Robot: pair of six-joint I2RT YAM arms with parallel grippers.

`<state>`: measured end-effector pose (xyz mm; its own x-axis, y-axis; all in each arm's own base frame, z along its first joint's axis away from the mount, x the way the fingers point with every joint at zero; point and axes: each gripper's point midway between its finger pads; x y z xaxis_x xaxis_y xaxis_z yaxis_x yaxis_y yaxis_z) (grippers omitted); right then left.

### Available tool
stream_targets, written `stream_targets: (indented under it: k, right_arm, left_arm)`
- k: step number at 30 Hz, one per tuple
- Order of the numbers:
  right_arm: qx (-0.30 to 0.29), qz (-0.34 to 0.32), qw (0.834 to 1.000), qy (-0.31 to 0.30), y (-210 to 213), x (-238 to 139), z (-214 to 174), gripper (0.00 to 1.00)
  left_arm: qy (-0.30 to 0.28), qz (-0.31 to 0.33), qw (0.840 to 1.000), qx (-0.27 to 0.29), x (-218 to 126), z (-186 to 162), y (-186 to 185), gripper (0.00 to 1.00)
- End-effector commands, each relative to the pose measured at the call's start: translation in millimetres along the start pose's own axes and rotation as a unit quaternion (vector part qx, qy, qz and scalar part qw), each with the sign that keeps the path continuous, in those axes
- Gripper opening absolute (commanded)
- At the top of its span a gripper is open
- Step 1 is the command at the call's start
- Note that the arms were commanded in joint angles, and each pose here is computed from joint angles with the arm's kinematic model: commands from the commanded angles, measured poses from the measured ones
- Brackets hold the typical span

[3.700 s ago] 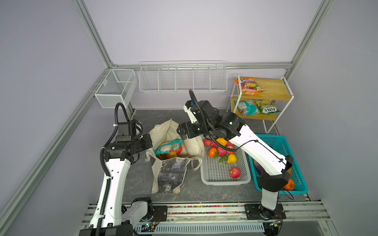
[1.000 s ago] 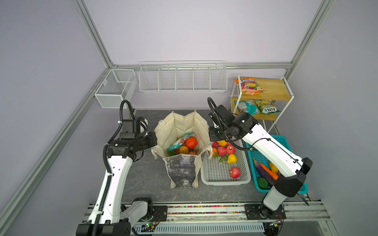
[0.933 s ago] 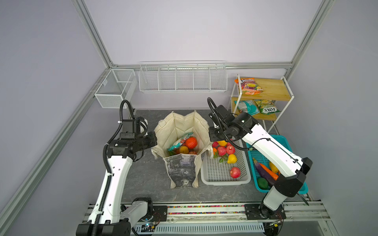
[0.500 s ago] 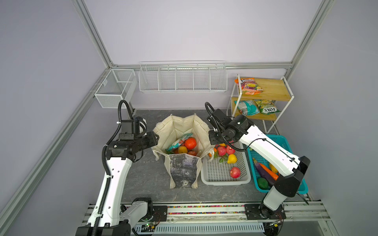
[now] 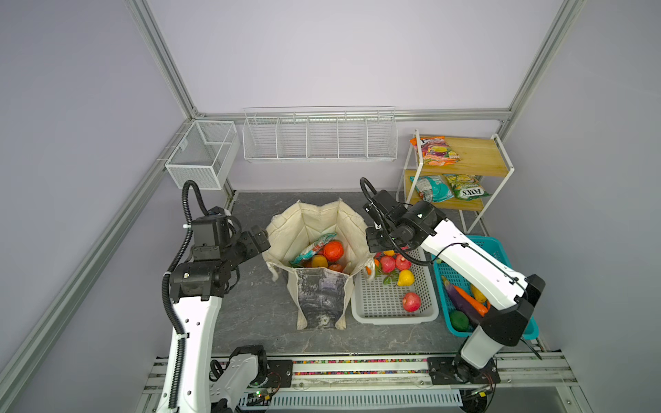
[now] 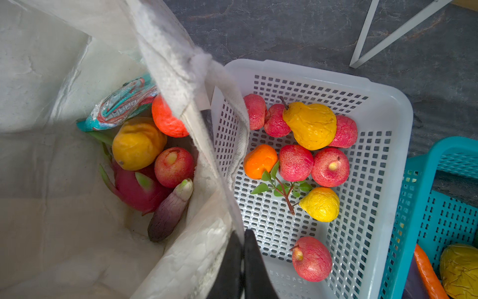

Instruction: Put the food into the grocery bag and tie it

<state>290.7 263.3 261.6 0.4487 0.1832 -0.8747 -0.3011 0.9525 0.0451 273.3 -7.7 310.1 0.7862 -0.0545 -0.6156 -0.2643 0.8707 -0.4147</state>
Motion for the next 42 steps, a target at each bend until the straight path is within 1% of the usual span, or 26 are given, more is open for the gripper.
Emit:
stream_targets:
  k: [1, 3, 5, 9, 14, 17, 19, 23, 27, 31, 36, 42]
  right_arm:
    - [0.004, -0.024, 0.999, -0.032, -20, -19, 6, 0.07]
    - [0.004, -0.022, 0.999, -0.035, -20, -22, 7, 0.07]
    - [0.006, -0.021, 0.999, -0.039, -21, -25, 8, 0.07]
    - [0.008, -0.024, 0.999, -0.043, -25, -28, 8, 0.07]
    - [0.012, -0.022, 0.999, -0.037, -27, -23, 3, 0.07]
    - [0.015, -0.021, 0.999, -0.033, -29, -19, 0, 0.07]
    - [0.017, -0.021, 0.999, -0.031, -30, -17, -2, 0.07]
    - [0.019, -0.019, 0.999, -0.027, -31, -14, -6, 0.07]
    - [0.022, -0.017, 0.999, -0.028, -32, -14, -7, 0.07]
    - [0.023, -0.019, 0.999, -0.027, -35, -15, -8, 0.07]
    - [0.025, -0.019, 0.999, -0.027, -37, -15, -11, 0.07]
    - [0.028, -0.018, 0.999, -0.027, -38, -16, -12, 0.07]
  left_arm:
    - [-0.029, 0.046, 0.998, -0.025, -12, 7, 19, 0.98]
    - [-0.03, 0.049, 0.998, -0.034, -12, 6, 22, 0.94]
    - [-0.025, 0.043, 0.998, -0.039, -9, 5, 21, 0.93]
    - [-0.005, 0.003, 0.999, -0.039, -1, -4, 9, 0.94]
    - [0.026, 0.013, 0.998, -0.065, 13, -27, 20, 0.88]
    - [0.031, 0.031, 0.994, -0.095, 18, -40, 33, 0.79]
    - [0.032, 0.045, 0.992, -0.115, 22, -47, 42, 0.71]
    - [0.048, 0.044, 0.985, -0.157, 33, -64, 54, 0.59]
    - [0.081, 0.002, 0.973, -0.217, 54, -89, 53, 0.54]
    - [0.108, -0.067, 0.952, -0.277, 80, -109, 45, 0.52]
    - [0.128, -0.118, 0.933, -0.315, 107, -124, 42, 0.52]
    - [0.147, -0.167, 0.914, -0.34, 128, -134, 36, 0.51]
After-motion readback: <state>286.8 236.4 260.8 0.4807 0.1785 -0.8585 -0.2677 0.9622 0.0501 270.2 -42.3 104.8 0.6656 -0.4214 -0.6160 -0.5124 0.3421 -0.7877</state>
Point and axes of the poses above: each gripper's point midway between its finger pads, its own x axis out along the fingers, its own y axis along the line the jaws close on, z = x × y, and after that the axes turned 4 degrees about -x, right-handed
